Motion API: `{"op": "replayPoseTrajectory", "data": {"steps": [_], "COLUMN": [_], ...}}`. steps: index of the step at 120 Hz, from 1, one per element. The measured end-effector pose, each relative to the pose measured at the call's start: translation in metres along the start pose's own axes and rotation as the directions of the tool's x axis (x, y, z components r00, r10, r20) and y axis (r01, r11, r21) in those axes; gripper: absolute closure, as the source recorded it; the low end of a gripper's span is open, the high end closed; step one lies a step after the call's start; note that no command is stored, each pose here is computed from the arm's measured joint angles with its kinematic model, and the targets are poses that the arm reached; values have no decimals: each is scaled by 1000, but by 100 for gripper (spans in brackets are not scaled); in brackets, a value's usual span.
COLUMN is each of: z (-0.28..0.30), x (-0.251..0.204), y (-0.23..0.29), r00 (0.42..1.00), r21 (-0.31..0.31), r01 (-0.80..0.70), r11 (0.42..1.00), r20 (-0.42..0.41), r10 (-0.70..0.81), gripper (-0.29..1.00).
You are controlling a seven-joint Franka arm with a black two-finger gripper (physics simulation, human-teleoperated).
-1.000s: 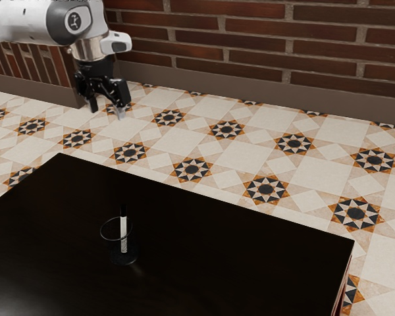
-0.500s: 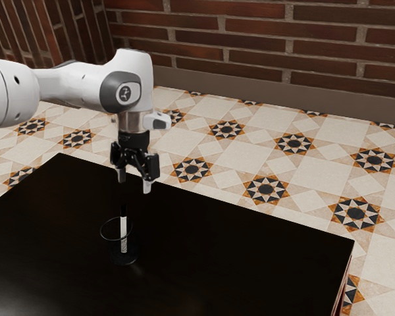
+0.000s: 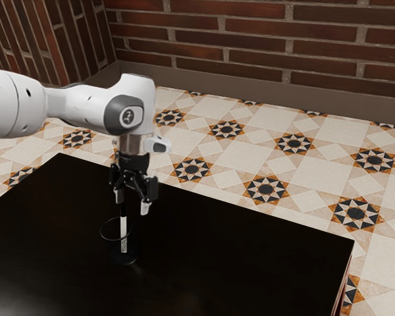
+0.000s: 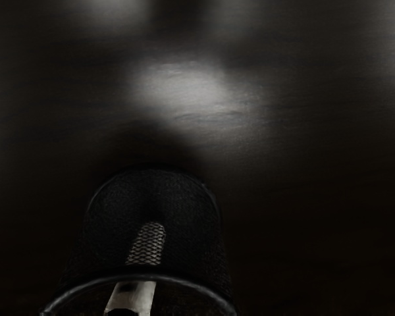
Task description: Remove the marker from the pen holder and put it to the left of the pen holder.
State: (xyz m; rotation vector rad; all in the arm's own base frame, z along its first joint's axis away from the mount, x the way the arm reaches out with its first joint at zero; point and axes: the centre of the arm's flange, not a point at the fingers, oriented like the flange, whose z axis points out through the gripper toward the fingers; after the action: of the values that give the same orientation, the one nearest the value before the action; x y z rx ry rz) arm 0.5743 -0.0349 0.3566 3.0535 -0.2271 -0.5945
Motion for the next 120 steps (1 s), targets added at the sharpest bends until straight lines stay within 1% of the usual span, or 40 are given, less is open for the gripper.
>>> {"op": "replayPoseTrajectory", "data": {"steps": [34,68,72,86,93,103,120], "z": [9,12,13,13,13,13,11], "x": [-16,-5,-4,-3,-3,-3,-4], "y": [1,-2,-2,-2,-2,-2,-3], "r00": [1000,1000,1000,999,999,999,999], "r21": [-2,5,5,5,5,5,9], "r01": [4,6,6,8,9,11,13], "r11": [1000,1000,1000,1000,1000,1000,1000], "r20": [-2,-28,-28,-31,-34,-35,-35], "r10": [-4,-6,-6,-8,-9,-11,-13], "gripper": [0,1,6,38,50,61,73]}}
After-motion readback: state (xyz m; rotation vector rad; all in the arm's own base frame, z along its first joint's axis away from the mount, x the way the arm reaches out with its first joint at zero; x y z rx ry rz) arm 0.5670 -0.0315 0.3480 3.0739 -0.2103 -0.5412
